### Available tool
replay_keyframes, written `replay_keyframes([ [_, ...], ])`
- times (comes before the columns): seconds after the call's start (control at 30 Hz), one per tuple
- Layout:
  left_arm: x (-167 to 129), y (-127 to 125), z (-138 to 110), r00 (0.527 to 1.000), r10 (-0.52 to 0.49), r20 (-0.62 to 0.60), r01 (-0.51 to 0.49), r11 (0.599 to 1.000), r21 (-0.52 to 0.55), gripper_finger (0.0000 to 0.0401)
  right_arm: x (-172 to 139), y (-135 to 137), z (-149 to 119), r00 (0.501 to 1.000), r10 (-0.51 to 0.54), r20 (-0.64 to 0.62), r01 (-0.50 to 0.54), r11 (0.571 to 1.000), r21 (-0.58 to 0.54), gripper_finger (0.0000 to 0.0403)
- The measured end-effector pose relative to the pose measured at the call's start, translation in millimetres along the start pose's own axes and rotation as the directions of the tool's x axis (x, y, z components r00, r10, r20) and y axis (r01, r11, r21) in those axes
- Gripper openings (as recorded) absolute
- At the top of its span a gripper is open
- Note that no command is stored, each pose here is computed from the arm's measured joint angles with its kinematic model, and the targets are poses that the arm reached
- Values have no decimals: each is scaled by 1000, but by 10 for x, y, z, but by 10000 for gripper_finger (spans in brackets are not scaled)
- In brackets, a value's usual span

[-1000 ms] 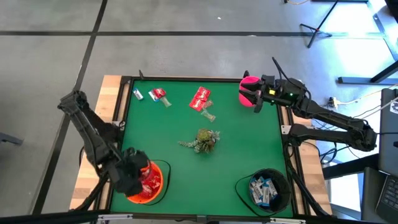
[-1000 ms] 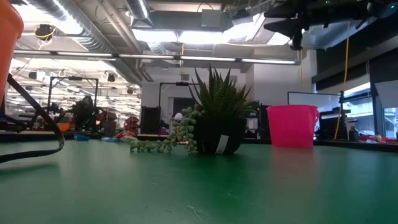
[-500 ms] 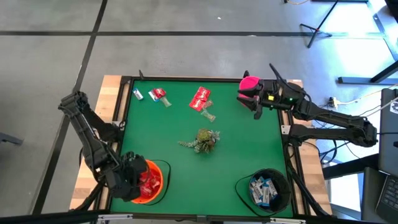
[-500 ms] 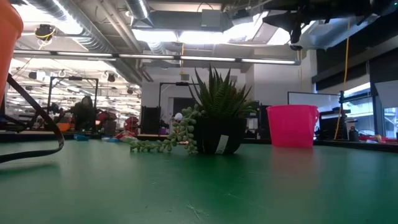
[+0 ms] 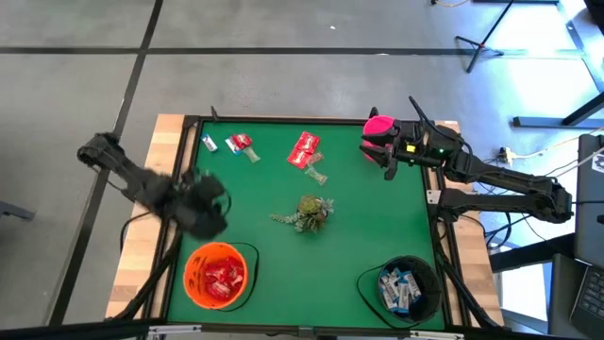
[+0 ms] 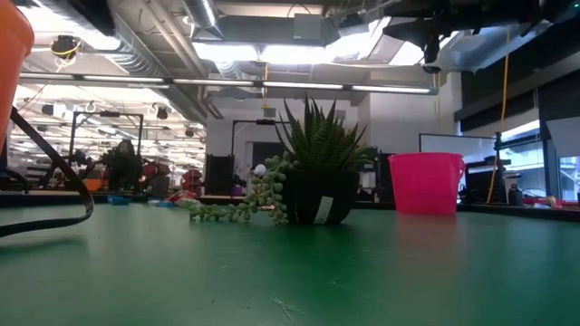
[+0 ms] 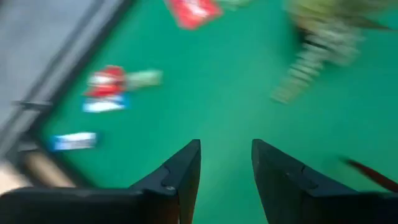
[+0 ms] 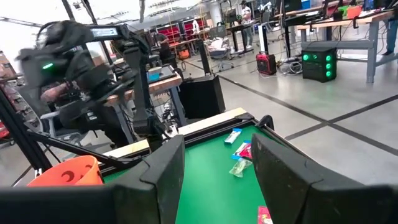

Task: Sort candy
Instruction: Put the white chocolate into the black bucket

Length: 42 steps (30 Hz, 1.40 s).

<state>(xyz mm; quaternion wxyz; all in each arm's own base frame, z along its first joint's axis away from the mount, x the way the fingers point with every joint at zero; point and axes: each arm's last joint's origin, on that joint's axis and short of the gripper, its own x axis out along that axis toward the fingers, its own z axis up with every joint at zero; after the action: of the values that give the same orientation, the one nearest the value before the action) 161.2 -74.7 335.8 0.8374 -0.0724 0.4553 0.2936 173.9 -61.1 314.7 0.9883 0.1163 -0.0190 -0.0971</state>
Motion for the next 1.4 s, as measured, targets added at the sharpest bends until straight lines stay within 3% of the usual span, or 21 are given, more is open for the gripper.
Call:
replay_keyframes([
  [0.13,184,416,268,987,159,-27,-161,985,-56,147,0,0,0,1000,0,0,0,1000,-7,184],
  [0.3,453,880,497,942,293,-161,-304,952,-46,170,0,0,1,1000,0,1,0,1000,-12,184],
  [0.5,831,1337,649,931,284,-230,-317,941,-120,193,0,0,0,1000,0,-1,0,1000,-31,184],
  [0.7,1329,1721,370,915,236,-326,-309,931,-193,197,-1,-7,-29,999,-7,-31,6,1000,-29,184],
  [0.87,1684,1823,60,846,243,-474,-341,931,-132,198,-1,-12,-45,999,-11,-48,10,999,-35,184],
  [1.0,1908,1873,-85,818,255,-515,-359,927,-111,198,-1,-12,-44,999,-11,-47,9,999,-42,184],
  [1.4,2418,1979,-188,763,277,-584,-385,920,-67,197,-1,-15,-47,999,-22,-48,20,999,-33,184],
])
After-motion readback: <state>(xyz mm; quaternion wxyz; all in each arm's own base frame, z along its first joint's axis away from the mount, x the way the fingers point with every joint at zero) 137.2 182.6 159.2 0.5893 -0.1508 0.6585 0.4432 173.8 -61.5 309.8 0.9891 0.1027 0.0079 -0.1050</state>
